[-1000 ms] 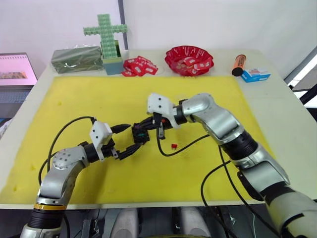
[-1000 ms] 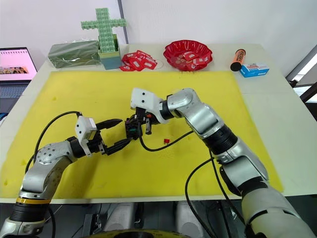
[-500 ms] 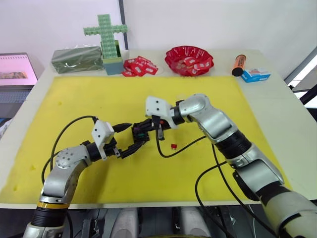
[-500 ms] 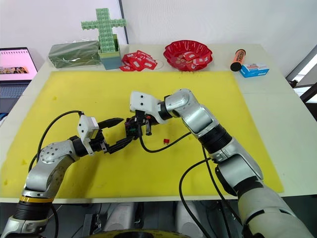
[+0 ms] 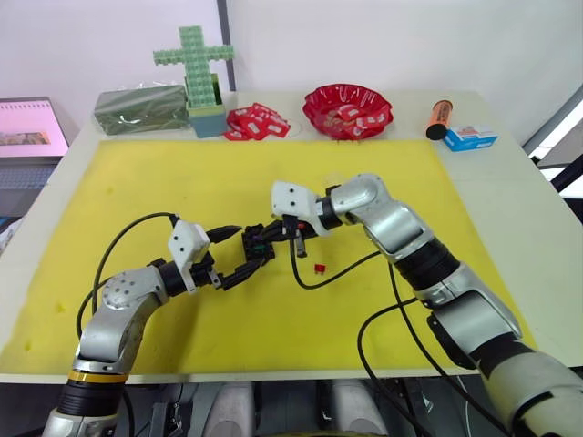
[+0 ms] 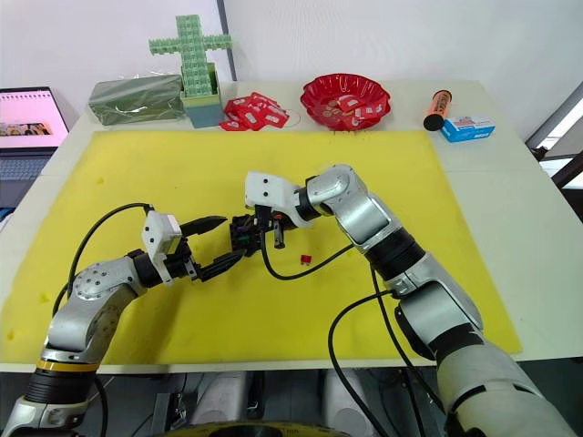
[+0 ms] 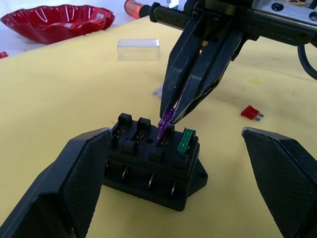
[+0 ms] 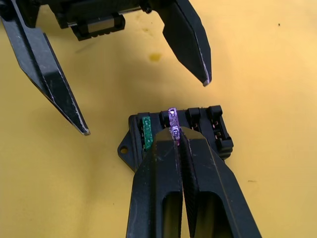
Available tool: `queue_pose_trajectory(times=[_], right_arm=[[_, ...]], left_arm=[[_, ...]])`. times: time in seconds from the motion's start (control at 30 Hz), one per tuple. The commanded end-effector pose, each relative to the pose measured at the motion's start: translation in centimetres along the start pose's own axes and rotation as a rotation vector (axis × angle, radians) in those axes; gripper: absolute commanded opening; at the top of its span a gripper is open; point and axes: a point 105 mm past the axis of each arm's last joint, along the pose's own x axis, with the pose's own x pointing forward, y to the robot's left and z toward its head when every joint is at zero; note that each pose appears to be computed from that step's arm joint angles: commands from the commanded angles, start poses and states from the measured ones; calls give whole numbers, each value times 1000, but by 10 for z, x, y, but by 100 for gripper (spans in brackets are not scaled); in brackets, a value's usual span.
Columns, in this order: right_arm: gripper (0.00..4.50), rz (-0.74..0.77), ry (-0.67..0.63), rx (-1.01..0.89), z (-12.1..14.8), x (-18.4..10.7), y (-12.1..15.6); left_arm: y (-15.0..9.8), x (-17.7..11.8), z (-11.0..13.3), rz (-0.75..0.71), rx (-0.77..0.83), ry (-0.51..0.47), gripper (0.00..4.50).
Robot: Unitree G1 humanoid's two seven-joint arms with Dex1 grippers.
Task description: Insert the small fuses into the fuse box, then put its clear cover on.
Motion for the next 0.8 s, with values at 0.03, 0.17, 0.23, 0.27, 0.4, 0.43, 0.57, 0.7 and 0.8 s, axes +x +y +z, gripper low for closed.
queue_pose_trajectory(times=[0.03,0.17,0.23,0.27,0.4,0.43,0.57,0.7,0.8], right_arm=[[0,-4,-28,-50,14,-3,-4],[0,-4,-21,-61,14,-3,-5],[0,-6,-22,-62,14,-2,-6],[0,-5,-22,-63,14,-1,-6],[0,0,-25,-66,15,1,-5],[0,-1,-25,-66,15,1,-5],[0,-5,-21,-66,14,1,-7],[0,2,-5,-64,10,2,-8],[0,2,4,-63,8,3,-8]], left_arm=[[4,-3,6,16,15,-25,444],[3,-3,4,18,17,-19,444],[3,-3,4,17,18,-17,444],[3,-3,4,17,18,-17,444],[3,-4,3,17,15,-14,444],[2,-4,3,17,14,-13,444],[1,-3,2,14,15,-12,444],[-1,-3,2,10,13,-12,444],[0,-3,2,14,17,-12,444]])
